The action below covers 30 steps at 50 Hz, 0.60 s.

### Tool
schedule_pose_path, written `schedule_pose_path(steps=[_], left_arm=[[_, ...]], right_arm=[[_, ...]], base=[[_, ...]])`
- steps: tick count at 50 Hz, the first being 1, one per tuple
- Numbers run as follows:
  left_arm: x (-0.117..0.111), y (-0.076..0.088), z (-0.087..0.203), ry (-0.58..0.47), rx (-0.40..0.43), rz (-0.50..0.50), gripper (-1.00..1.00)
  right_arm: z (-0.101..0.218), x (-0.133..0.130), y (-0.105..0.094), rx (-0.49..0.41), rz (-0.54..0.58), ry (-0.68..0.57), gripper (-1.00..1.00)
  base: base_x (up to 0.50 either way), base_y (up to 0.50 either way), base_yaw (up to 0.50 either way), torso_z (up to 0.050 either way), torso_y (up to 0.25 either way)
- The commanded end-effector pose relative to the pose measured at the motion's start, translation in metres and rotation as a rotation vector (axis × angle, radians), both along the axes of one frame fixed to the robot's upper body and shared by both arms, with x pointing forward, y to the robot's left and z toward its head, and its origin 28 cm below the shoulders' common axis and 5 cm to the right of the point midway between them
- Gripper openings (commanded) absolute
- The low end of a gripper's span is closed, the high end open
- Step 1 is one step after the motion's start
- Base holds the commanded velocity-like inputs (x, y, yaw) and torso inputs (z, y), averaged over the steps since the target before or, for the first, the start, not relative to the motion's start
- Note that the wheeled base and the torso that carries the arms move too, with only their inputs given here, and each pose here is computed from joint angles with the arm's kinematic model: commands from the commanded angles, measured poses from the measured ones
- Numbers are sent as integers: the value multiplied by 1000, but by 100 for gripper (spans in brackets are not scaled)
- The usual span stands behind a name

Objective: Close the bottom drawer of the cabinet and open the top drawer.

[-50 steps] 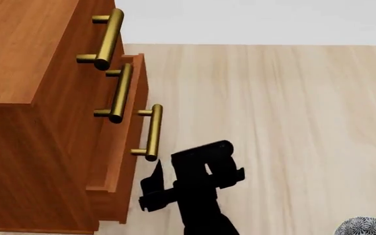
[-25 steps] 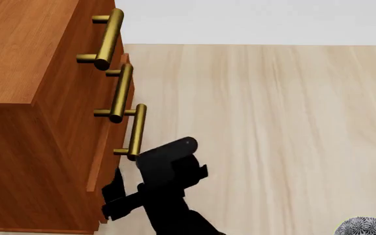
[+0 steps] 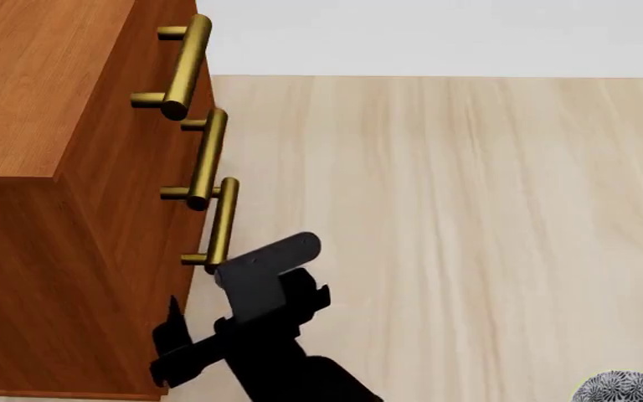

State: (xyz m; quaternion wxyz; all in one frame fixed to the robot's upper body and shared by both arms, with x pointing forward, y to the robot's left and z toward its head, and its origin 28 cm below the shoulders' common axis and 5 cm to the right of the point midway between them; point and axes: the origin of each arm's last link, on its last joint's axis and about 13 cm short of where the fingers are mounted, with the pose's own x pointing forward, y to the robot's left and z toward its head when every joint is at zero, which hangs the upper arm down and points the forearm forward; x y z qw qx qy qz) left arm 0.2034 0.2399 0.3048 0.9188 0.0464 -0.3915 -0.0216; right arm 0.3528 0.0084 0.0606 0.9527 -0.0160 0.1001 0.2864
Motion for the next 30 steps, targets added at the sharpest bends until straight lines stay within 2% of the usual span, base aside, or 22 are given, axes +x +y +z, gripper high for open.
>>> schedule_pose_path(steps=[1,17,22,30], left_arm=[[-1,2,1,-4,0,7,100],[-1,1,2,-6,0,4,100],[0,-2,2,-6,0,-7,100],[1,-5,2,-8,2,-19,100]], right_arm=[[7,-2,11,33,121,44,100],[5,-4,12,32,153,51,100],[-1,-5,5,19,133,42,100],[3,-25,-14,18,117,13,100]], base=[[0,0,0,0,0],[-1,1,2,0,0],[-2,1,2,0,0],[0,0,1,0,0]])
